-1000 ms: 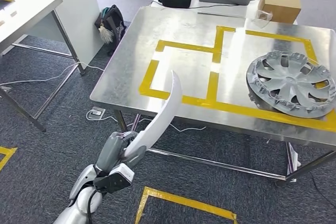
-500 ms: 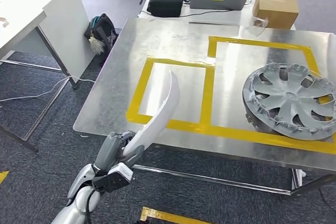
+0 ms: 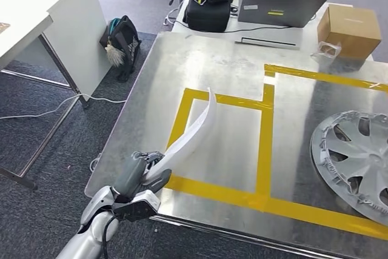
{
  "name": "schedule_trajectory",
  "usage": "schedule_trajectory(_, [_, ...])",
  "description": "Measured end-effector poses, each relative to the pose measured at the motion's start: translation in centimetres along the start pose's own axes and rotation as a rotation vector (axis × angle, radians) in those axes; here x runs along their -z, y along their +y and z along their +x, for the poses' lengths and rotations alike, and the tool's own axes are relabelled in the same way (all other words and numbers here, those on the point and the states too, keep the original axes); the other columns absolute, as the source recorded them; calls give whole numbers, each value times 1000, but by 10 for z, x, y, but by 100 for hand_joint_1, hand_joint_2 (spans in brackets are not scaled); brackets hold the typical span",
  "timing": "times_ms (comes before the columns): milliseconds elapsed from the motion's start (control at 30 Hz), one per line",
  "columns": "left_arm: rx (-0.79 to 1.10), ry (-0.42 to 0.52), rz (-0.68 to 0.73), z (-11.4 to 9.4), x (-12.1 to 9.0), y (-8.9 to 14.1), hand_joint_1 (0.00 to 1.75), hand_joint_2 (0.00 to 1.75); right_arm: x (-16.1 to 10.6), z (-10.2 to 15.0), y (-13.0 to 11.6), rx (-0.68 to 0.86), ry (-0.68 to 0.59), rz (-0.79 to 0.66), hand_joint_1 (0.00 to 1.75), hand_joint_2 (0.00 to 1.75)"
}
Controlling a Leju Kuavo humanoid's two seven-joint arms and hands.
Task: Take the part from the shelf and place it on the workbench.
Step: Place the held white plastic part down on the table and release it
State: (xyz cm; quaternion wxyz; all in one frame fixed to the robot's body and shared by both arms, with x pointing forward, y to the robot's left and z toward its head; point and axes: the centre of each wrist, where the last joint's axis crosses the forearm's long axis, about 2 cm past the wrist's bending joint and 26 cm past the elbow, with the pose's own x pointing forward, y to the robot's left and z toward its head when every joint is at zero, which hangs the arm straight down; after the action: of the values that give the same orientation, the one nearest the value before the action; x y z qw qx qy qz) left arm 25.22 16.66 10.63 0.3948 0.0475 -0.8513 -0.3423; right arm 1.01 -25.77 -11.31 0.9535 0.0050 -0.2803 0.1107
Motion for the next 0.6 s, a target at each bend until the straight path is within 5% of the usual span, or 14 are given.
schedule_trajectory(333, [66,18,-27,-5,2,0,175,175,2,4,3,-6,-14,8,0,0])
schedule_trajectory(467, [78,26,-32,-7,1,-1,0,175,1,3,3,-7,-12,9,0,0])
schedule_trajectory(600, [102,27,-41,-10,-2,-1,0,0,1,3,3,-12,-9,11,0,0])
